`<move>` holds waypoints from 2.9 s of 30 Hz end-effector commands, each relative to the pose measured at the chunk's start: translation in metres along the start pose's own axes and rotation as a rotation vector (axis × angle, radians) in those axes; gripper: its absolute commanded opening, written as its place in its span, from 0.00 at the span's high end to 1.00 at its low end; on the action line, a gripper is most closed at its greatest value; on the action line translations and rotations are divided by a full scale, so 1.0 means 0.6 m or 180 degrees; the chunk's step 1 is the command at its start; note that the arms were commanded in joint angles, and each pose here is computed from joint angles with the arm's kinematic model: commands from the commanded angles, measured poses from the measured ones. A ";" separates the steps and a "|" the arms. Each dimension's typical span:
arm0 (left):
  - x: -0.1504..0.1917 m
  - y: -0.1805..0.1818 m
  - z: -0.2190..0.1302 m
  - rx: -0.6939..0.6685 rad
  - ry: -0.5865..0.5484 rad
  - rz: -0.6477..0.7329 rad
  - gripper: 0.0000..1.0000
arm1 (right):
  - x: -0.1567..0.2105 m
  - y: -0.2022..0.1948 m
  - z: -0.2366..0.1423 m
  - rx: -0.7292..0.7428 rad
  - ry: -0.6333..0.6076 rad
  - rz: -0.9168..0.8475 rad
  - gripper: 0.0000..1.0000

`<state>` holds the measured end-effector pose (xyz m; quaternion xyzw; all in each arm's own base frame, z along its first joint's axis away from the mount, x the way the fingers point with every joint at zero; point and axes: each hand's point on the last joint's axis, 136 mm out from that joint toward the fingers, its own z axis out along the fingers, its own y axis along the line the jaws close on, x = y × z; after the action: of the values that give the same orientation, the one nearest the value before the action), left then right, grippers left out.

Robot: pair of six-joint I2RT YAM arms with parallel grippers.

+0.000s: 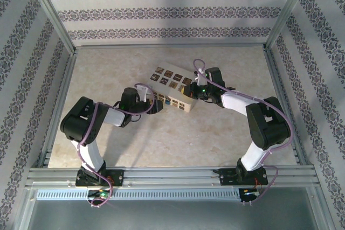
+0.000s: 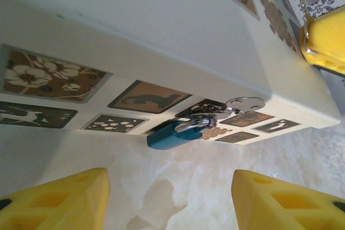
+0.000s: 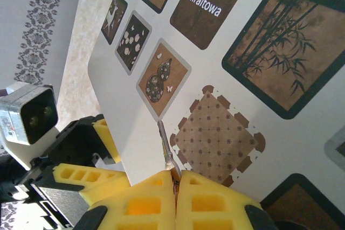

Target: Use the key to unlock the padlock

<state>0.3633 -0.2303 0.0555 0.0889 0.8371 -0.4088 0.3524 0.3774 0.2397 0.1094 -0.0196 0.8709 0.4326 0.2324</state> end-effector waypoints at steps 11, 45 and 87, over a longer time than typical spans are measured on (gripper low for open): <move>0.000 -0.025 0.055 -0.0015 0.0058 0.0464 0.41 | 0.014 -0.022 0.007 0.0191 0.0114 -0.0005 1.00; -0.002 -0.024 0.087 -0.0288 0.0026 0.0428 0.54 | 0.022 -0.015 0.009 0.0185 0.0128 -0.0020 1.00; -0.052 -0.111 0.033 -0.0203 -0.0163 0.0128 0.76 | 0.051 0.081 -0.106 -0.0096 -0.0157 -0.0552 1.00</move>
<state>0.3721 -0.2754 0.0795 0.0938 0.8544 -0.3502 0.3723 0.3402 0.2267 0.1753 -0.0588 0.8495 0.4296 0.3005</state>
